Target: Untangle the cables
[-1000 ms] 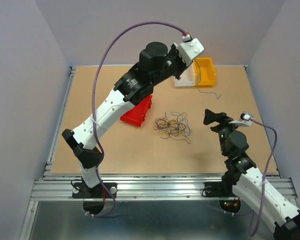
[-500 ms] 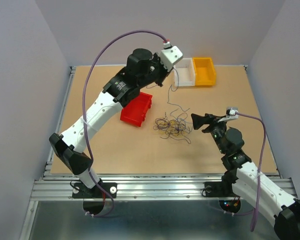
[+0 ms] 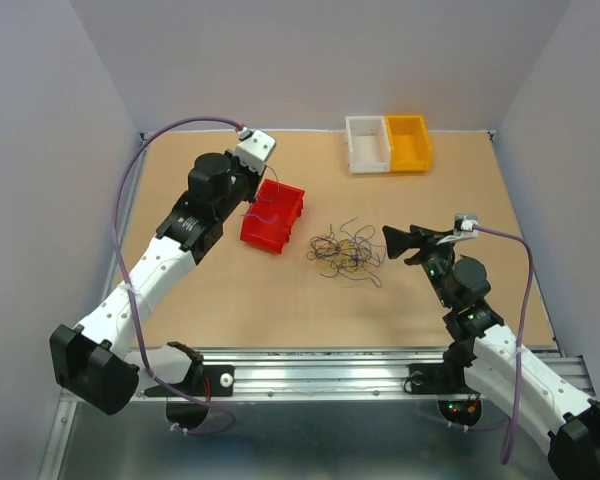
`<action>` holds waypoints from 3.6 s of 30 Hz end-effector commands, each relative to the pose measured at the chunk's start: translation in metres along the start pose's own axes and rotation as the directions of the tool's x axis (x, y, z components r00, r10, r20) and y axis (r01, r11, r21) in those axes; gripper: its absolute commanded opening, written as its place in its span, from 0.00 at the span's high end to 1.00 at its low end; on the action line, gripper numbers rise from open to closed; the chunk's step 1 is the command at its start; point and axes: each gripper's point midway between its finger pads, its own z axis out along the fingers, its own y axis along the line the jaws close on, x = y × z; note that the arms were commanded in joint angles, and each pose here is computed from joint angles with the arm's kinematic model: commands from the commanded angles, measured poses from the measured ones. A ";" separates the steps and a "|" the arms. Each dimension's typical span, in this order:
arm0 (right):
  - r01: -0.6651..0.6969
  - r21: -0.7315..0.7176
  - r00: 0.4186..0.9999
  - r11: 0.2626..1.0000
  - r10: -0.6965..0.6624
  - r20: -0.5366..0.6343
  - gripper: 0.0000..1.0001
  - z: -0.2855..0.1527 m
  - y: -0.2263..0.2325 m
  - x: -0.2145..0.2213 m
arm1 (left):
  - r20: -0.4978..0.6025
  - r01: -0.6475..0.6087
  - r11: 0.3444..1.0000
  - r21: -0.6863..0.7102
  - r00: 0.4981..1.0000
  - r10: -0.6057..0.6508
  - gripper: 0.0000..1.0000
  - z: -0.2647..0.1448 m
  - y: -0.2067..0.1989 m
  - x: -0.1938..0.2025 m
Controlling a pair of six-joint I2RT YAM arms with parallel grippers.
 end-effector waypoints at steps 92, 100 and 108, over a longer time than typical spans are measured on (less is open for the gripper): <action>-0.001 0.045 1.000 0.999 0.002 -0.025 0.09 0.014 -0.002 -0.005 | -0.286 0.135 0.990 -0.037 0.948 -0.140 0.41 0.092 -0.017 0.136; 0.107 0.165 0.925 0.980 -0.037 -0.379 0.15 0.036 -0.016 0.039 | -0.218 0.099 0.969 0.225 0.975 -0.049 0.33 0.080 -0.065 0.122; 0.131 0.390 0.904 0.912 0.052 -0.425 0.04 0.034 -0.048 0.046 | -0.112 0.046 0.949 0.311 0.994 -0.012 0.31 0.062 -0.083 0.101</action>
